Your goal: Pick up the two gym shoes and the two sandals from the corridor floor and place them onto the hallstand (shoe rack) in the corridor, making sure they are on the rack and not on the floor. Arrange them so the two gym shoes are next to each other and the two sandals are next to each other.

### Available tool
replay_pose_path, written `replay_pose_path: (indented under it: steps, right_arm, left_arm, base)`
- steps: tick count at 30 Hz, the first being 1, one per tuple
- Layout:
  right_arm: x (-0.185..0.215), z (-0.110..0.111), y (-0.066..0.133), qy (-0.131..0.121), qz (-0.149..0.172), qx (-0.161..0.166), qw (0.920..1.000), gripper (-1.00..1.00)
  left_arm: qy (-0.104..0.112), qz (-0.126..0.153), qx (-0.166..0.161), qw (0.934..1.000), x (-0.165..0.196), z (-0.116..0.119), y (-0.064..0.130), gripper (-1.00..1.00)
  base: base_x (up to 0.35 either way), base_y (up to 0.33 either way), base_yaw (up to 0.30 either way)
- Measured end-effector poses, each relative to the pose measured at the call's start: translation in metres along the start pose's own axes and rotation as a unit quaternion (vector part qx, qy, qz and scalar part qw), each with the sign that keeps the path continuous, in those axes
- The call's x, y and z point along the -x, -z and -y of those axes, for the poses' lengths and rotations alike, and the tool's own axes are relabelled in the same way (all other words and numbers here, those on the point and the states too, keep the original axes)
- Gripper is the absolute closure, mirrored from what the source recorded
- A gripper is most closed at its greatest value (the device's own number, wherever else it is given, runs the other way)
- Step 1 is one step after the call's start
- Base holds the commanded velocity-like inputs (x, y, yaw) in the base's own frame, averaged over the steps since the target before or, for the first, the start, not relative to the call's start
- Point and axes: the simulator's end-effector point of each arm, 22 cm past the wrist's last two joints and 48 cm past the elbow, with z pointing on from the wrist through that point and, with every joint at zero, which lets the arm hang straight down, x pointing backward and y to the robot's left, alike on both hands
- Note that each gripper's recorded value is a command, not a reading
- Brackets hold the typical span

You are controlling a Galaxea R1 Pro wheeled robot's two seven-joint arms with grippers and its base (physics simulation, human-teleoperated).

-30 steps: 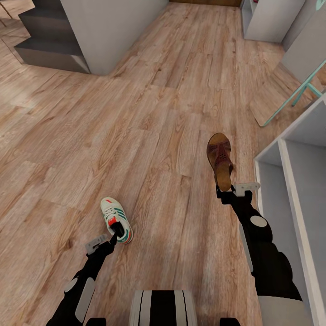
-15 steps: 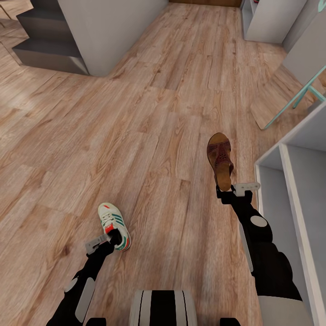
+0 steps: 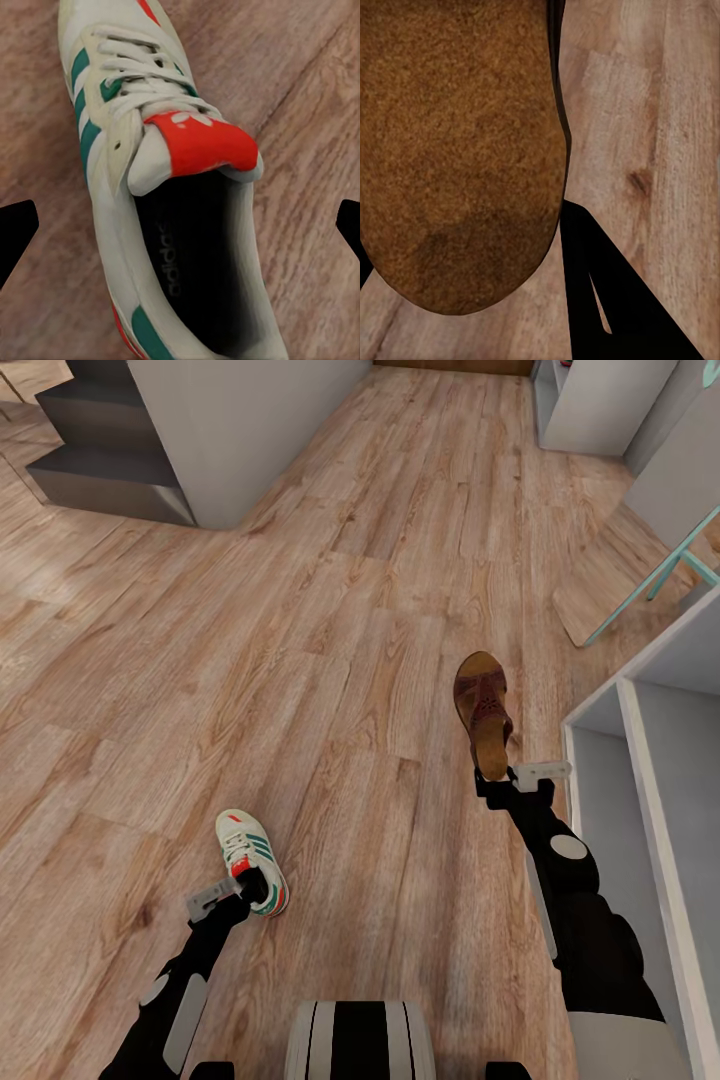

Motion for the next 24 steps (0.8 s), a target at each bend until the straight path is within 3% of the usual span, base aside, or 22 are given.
replay_pose_path:
  steps: [24]
  right_arm:
    - [0.0014,-0.0024,0.0000,0.001,0.002,0.002,1.0000,1.00]
  left_arm:
    - [-0.005,0.001,0.001,1.0000,0.0023,-0.0035,0.0001,-1.00]
  base:
    - [0.000,-0.021,-0.001]
